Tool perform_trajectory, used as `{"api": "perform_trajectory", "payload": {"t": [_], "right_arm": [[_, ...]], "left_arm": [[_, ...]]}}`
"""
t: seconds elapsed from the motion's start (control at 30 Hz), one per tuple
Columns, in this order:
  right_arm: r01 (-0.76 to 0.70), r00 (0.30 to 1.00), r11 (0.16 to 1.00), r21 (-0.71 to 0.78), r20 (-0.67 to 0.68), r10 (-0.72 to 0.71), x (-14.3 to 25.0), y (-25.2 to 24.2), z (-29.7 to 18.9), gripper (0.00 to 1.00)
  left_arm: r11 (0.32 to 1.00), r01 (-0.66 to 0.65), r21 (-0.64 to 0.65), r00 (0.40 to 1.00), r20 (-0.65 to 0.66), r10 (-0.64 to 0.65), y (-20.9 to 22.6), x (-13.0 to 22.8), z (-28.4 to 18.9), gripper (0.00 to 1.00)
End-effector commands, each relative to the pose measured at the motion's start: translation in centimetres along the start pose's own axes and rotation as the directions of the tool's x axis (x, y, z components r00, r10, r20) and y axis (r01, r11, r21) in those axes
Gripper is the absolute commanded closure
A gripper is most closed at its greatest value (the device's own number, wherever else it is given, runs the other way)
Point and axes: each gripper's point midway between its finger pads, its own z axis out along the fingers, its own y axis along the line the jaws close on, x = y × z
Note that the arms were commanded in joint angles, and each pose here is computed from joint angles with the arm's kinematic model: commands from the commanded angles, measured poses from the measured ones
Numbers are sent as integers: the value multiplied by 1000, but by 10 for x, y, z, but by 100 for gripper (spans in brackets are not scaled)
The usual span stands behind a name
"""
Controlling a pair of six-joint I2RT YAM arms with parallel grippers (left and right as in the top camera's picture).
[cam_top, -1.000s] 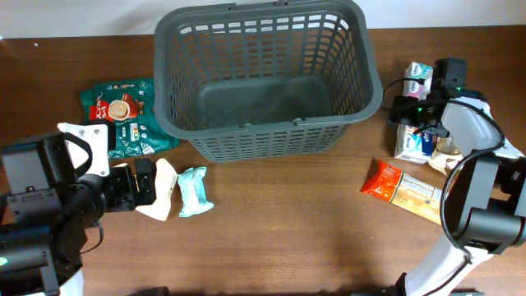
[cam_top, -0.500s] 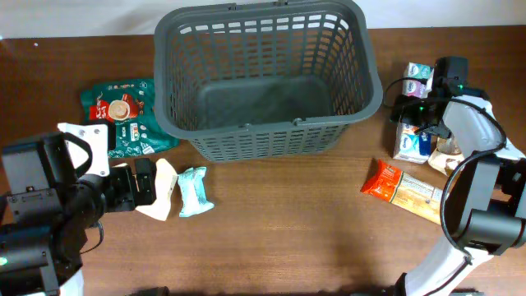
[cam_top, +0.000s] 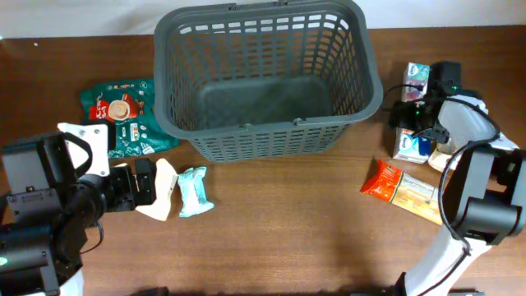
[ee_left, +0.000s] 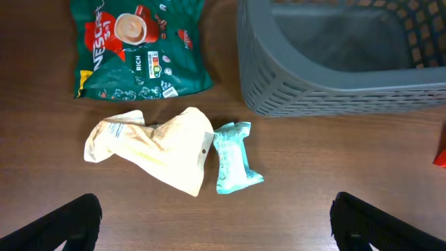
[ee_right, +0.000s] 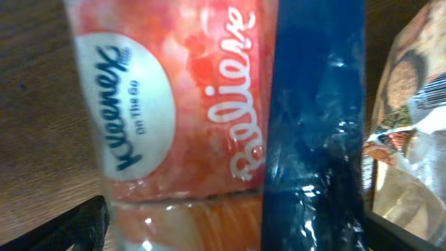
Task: Pack container
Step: 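Grasp the Kleenex tissue-pack box with the right gripper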
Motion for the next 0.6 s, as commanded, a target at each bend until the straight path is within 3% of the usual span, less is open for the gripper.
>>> {"api": "perform_trajectory", "payload": {"t": [0.0, 0.1, 0.3, 0.57], "right_arm": [[-9, 1000, 1000, 21, 7, 9, -4, -2, 2, 1], [-9, 1000, 1000, 20, 7, 9, -4, -2, 2, 0], [-17, 1000, 1000, 21, 1, 17, -3, -2, 2, 23], [-24, 1000, 1000, 17, 6, 24, -4, -1, 0, 41]], "left_arm": [[1000, -12, 10, 1000, 6, 12, -1, -1, -1, 1], [1000, -12, 10, 1000, 6, 12, -1, -1, -1, 1], [1000, -12, 10, 1000, 6, 12, -1, -1, -1, 1], [1000, -12, 10, 1000, 6, 12, -1, -1, -1, 1]]}}
